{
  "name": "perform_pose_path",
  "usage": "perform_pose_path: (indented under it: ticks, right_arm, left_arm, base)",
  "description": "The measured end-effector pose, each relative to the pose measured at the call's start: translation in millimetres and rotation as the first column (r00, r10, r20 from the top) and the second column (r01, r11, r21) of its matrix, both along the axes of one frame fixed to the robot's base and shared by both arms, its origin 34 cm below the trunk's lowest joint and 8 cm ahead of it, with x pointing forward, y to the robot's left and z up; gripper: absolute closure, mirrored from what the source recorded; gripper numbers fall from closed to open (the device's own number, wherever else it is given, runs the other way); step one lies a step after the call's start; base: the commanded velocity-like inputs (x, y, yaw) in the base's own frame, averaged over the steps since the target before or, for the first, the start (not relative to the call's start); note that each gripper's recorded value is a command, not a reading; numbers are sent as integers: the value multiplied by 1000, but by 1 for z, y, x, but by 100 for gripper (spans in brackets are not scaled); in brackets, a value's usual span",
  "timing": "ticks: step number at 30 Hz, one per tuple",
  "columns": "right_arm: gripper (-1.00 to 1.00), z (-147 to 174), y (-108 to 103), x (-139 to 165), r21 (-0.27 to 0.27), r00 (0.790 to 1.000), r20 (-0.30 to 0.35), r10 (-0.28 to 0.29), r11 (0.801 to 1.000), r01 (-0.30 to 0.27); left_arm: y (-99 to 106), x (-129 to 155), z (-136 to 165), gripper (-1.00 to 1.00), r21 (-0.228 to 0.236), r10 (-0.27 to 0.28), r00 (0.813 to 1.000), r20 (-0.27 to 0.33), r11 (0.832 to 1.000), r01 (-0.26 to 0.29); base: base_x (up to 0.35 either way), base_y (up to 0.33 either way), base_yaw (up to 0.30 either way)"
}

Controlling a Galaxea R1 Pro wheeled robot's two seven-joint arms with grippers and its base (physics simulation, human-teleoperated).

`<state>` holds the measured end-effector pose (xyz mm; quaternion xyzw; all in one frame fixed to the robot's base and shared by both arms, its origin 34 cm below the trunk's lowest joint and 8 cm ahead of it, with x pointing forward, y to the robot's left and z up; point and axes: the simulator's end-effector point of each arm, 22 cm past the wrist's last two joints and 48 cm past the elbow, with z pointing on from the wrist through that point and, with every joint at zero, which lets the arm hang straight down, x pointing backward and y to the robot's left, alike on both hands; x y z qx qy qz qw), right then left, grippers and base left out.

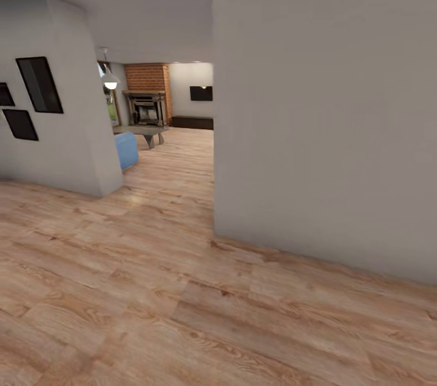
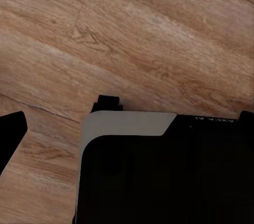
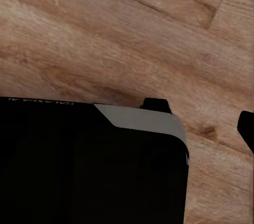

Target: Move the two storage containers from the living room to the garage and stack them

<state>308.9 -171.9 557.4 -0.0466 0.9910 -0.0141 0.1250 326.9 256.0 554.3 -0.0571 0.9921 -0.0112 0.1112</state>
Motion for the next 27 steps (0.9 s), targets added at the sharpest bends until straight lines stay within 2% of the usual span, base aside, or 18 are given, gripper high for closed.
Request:
perform_pose_path:
  ticks: [27]
  right_arm:
    - [-100, 0, 0, 0, 0, 1000, 0, 1, 1000, -1]
  left_arm:
    - [0, 0, 0, -100, 0, 0, 1000, 0, 1000, 0]
  base:
    - [322, 0, 269]
